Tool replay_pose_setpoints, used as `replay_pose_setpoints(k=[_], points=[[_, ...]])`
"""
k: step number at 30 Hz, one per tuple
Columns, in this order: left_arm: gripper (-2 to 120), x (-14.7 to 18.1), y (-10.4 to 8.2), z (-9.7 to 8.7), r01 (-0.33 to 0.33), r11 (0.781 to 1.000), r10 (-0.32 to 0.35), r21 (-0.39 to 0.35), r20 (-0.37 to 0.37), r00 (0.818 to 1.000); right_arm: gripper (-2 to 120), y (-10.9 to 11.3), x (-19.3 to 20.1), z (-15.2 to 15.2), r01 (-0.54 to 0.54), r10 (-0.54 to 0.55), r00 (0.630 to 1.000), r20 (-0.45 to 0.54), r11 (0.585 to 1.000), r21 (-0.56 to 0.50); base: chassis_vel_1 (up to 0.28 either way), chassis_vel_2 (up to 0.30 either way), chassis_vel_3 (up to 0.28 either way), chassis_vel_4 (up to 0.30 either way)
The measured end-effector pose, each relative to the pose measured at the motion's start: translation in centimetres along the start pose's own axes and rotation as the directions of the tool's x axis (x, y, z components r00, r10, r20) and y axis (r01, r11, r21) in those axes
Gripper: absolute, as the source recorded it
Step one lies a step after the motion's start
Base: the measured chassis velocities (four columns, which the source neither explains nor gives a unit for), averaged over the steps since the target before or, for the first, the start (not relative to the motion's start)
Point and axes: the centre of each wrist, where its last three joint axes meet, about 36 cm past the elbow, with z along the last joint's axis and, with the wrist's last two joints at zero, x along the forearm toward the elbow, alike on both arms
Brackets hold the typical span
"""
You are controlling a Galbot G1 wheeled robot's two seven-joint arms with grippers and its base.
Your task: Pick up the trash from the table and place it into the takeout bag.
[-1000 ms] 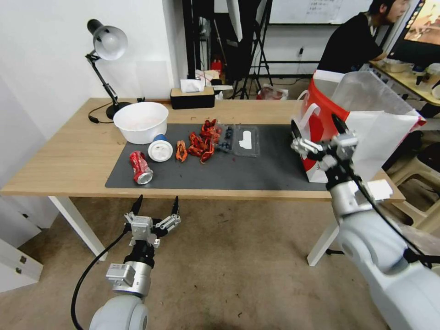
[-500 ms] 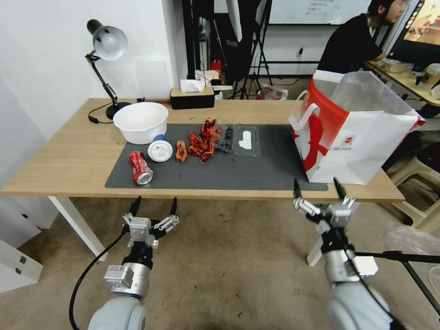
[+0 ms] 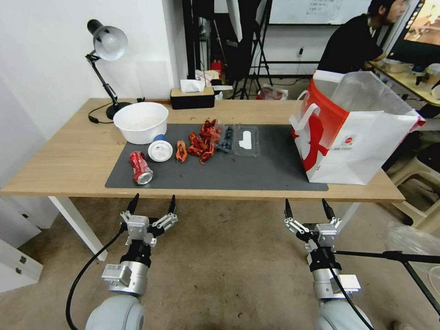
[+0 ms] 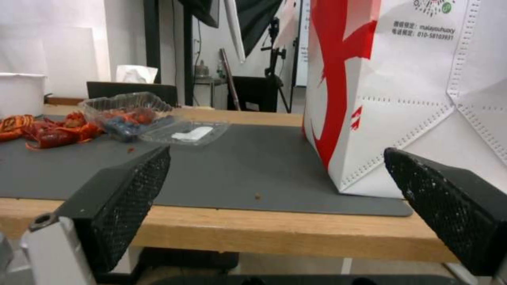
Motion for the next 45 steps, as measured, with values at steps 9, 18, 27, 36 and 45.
replay_pose_setpoints(k=[9,18,27,36,45], points=[[100,-4.2,3.0,0.5,0.029,0.999,-0.03,-0.035,-0.019,0.999,100,0.0,0.0,0.1,0.0,0.0,1.0,0.002,1.0,0.012,0.0,0.0,0.0,0.0],[100,-7.8,4.7,-0.4,0.082,0.997,-0.082,-0.006,-0.115,0.99,100,0.5,0.0,0.1,0.004,-0.005,1.0,0.004,1.0,0.014,0.0,0.0,0.0,0.0],[98,-9.9,4.7,-1.5,0.14,0.989,-0.126,0.042,-0.235,0.964,100,0.7,-0.1,0.1,0.003,-0.003,1.0,0.006,1.0,0.016,0.0,0.0,0.0,0.0],[89,-11.4,4.9,-1.8,0.165,0.986,-0.152,0.023,-0.286,0.946,100,0.9,-0.1,0.3,-0.004,0.004,1.0,0.003,1.0,0.017,0.0,0.0,0.0,0.0],[59,-11.8,5.4,-1.9,0.166,0.986,-0.156,0.008,-0.31,0.938,100,1.1,-0.2,0.6,-0.009,0.009,1.0,0.001,1.0,0.017,0.0,0.0,0.0,0.0]])
